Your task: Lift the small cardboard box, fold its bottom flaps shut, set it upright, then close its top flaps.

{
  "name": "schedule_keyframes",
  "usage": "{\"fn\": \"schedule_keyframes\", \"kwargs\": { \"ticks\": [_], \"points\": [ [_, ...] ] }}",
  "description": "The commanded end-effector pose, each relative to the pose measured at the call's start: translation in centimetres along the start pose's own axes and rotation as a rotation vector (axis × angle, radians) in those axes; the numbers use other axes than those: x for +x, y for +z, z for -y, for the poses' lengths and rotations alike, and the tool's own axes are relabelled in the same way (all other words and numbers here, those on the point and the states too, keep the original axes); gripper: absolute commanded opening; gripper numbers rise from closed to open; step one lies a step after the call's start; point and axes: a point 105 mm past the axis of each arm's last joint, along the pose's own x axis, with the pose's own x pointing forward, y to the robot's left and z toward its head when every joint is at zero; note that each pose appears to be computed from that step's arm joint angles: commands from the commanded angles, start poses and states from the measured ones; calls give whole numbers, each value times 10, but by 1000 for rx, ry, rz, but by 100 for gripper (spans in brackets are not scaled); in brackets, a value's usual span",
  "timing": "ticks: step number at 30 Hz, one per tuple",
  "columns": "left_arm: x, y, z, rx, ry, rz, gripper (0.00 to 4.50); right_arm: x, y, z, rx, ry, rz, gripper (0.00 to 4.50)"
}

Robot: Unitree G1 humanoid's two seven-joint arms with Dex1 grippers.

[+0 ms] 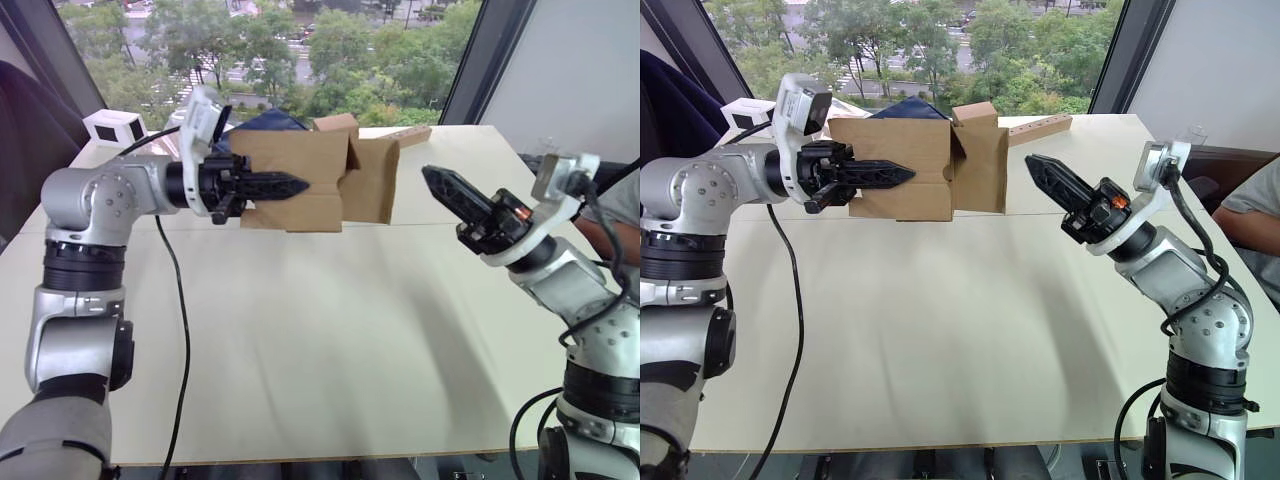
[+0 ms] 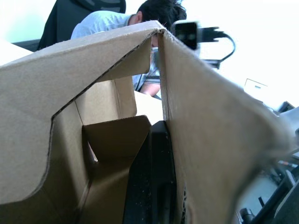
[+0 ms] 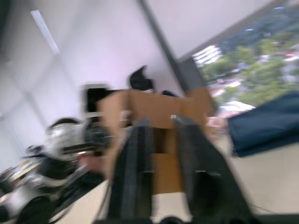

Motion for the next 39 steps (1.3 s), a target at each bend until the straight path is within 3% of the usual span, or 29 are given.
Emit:
{"fn": "schedule_keyframes", "kwargs": {
  "ticks": [1, 6, 14, 28, 35, 39],
  "points": [
    [1, 13, 11, 53, -37, 25, 0, 14, -4, 16, -64, -51, -7, 5],
    [3, 14, 14, 53, -44, 23, 0, 29, -22, 22, -97, -43, -61, 5],
    [1, 14, 12, 41, -31, 23, 0, 34, -32, -26, 26, 203, -67, 5],
    [4, 13, 11, 40, -42, 24, 0, 30, -39, -40, 146, 236, -21, 5],
    [2, 14, 11, 48, -35, 24, 0, 30, -35, -35, 257, 234, 70, 276],
    [-1, 15, 9, 51, -23, 25, 0, 30, -37, -39, 335, 263, 104, 276]
  ]
}}
